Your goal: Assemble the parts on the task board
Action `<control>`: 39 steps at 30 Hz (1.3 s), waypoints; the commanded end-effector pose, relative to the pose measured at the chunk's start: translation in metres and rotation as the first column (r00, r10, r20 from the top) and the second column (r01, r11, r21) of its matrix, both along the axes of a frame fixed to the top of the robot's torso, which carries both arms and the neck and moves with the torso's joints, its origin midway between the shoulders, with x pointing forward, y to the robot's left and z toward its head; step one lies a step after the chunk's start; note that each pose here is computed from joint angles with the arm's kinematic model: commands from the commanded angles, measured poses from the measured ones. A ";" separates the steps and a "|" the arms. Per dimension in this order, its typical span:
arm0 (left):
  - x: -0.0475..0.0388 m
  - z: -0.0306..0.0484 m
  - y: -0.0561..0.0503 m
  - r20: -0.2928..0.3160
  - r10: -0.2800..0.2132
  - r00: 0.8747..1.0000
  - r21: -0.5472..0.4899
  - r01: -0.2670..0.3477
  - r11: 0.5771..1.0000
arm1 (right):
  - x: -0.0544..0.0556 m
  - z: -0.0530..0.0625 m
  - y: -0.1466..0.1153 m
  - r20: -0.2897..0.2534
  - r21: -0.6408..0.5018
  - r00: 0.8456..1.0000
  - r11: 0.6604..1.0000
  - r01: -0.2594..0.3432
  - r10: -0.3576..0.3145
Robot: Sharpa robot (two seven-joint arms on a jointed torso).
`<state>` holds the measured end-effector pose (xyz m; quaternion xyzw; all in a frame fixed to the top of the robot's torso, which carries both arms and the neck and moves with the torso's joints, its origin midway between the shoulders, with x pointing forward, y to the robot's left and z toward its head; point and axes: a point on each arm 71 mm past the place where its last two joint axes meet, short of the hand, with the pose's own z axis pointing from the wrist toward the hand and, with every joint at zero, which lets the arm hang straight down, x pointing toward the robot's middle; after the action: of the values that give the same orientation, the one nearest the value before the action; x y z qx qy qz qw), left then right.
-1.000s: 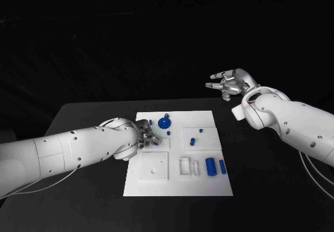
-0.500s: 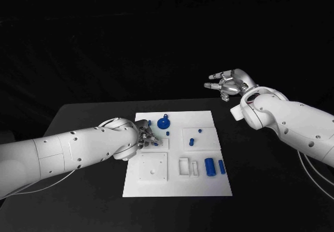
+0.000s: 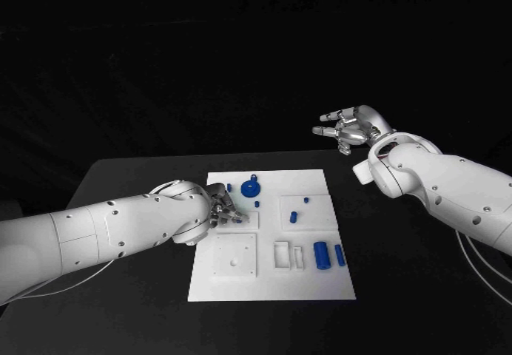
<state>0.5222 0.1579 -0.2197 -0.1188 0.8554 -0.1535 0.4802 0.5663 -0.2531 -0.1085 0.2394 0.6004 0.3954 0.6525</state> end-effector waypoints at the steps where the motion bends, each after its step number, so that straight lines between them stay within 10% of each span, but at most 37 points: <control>1: -0.0006 -0.0015 0.000 -0.014 -0.006 1.000 0.003 0.006 1.000 | 0.000 0.000 0.001 -0.004 0.001 1.000 1.000 -0.015 0.015; 32: -0.0038 -0.0011 0.014 -0.050 0.032 0.998 -0.056 -0.035 0.998 | 0.001 -0.005 -0.002 -0.029 0.030 1.000 1.000 0.004 -0.003; 39: 0.0027 0.0130 0.020 -0.080 0.068 0.994 -0.141 -0.079 0.987 | 0.002 -0.007 -0.004 -0.043 0.041 0.999 0.999 0.012 -0.010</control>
<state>0.5252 0.1789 -0.2072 -0.1735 0.8505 -0.1729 0.4655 0.5681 -0.2568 -0.1143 0.2590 0.6018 0.3955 0.6437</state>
